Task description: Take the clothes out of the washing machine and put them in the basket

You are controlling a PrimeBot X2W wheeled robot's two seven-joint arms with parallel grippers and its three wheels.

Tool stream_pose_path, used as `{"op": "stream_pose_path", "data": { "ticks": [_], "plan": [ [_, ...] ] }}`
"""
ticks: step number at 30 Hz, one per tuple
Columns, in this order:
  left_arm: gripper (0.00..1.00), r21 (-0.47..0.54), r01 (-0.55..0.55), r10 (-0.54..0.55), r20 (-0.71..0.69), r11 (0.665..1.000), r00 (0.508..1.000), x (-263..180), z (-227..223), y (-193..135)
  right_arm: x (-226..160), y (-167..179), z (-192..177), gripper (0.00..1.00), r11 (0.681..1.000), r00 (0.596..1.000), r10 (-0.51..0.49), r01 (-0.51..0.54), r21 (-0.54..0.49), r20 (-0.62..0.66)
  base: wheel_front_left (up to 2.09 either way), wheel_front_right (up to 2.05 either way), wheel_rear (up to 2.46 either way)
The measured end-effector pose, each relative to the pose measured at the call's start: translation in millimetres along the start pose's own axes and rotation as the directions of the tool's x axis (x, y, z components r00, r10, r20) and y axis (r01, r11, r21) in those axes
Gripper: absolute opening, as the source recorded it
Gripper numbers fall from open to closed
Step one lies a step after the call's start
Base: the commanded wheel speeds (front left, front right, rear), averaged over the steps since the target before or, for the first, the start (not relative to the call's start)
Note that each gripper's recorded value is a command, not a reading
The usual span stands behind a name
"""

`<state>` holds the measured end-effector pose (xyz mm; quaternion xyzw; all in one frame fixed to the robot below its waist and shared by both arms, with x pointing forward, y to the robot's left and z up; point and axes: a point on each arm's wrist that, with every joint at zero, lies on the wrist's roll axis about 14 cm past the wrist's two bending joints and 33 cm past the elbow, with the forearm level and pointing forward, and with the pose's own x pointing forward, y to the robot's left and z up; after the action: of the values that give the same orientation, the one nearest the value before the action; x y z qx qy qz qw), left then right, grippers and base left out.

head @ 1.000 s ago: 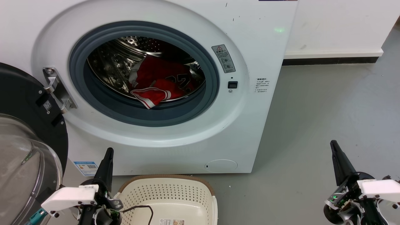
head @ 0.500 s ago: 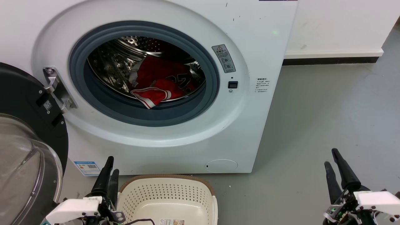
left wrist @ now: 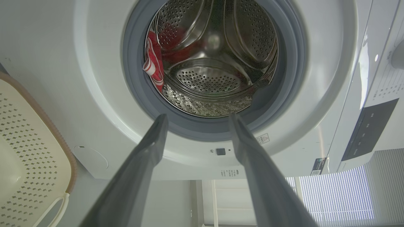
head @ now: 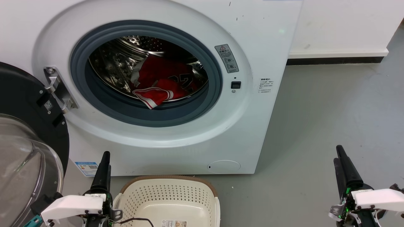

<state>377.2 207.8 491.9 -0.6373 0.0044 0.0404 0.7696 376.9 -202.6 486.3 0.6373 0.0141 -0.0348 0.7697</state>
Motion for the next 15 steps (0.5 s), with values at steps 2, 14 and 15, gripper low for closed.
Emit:
{"op": "stream_pose_path", "data": {
  "ticks": [2, 14, 15],
  "plan": [
    [1.00, 0.036, -0.001, 0.001, 0.005, 0.999, 1.000, 0, 1, -1, 0, 3, 0, 1.00, 0.999, 1.000, 0.010, -0.010, -0.043, 0.002, 0.00, 0.00, 0.00],
    [1.00, 0.280, -0.002, -0.002, 0.014, 0.960, 1.000, -2, -4, -11, -1, 19, -3, 1.00, 0.954, 0.998, 0.063, -0.059, -0.294, 0.004, 0.00, 0.00, 0.00],
    [1.00, 0.298, -0.002, -0.002, 0.014, 0.955, 1.000, -2, -4, -11, -2, 21, -3, 1.00, 0.948, 0.998, 0.067, -0.062, -0.311, 0.003, 0.00, 0.00, 0.00]
  ]
}}
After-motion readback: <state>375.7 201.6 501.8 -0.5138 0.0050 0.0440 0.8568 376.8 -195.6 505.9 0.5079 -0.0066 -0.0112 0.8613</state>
